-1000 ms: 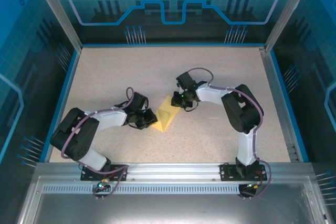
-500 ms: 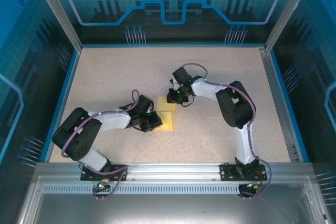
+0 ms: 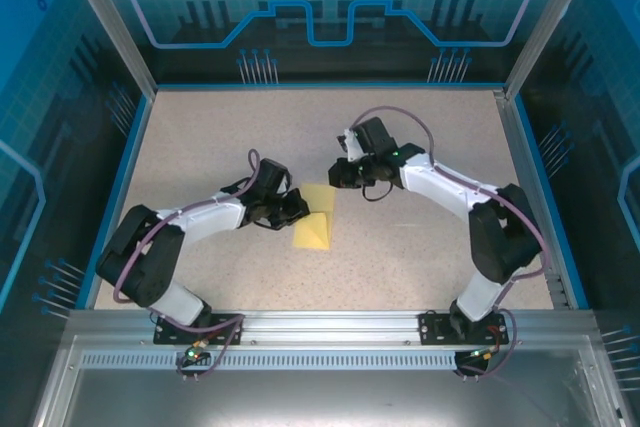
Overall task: Fold a paper plane with a square sheet of paper (pick it up from the middle)
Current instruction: Rotate the square sheet of paper at the center of the table, then fold the paper at the center of the table.
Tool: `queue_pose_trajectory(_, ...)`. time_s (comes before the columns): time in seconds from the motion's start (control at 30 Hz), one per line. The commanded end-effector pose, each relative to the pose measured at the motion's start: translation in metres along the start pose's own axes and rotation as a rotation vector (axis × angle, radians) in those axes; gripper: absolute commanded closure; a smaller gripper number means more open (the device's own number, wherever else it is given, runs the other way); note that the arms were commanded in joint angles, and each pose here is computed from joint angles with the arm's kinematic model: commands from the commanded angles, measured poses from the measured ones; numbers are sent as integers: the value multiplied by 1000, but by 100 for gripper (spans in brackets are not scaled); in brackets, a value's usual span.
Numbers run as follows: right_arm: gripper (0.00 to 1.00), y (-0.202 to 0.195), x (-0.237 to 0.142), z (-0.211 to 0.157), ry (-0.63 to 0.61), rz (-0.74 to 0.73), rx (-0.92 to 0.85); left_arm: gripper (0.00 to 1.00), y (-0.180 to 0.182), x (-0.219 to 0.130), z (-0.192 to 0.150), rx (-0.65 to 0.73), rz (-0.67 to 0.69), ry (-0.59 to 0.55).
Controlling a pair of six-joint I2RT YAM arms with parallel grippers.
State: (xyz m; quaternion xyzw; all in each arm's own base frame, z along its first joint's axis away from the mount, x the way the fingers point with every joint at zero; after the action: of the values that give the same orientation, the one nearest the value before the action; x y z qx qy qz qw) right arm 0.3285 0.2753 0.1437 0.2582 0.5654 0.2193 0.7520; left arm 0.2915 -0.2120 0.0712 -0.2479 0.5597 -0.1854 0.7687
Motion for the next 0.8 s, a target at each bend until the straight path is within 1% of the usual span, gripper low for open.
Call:
queue_pose_trajectory(0.0,93,-11,6,-28,48,-25,42,94,-2,7,9,32,-20,14)
queue_pose_trajectory(0.17,95,-11,9,-51,70,-22,50,97,5,17,9,15,-8,46)
queue_pose_trajectory(0.37,96,-2,16,-64,102,18,49,98,11,26,10,0,-6,49)
queue_pose_trajectory(0.5,96,6,19,-70,116,33,34,98,20,33,5,-20,8,62)
queue_pose_trajectory(0.63,96,10,33,-77,156,20,24,98,27,37,2,-32,14,70)
queue_pose_trajectory(0.77,96,10,55,-84,213,-5,29,98,31,38,-1,-38,22,73)
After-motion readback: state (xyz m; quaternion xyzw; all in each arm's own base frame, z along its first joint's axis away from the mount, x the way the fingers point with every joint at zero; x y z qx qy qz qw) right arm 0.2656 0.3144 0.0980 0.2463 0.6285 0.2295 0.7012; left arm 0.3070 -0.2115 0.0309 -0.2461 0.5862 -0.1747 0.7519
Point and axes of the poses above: each hand's point on the last joint's axis, 136 mm out from that joint toward the fingers, its own x axis out along the fingers, its own y axis along the line the jaws close on, z = x × y, the point moved 2 cm from there along -x, back along the fingers, and after that the axes turned 15 degrees about x, right-handed, at the moved point
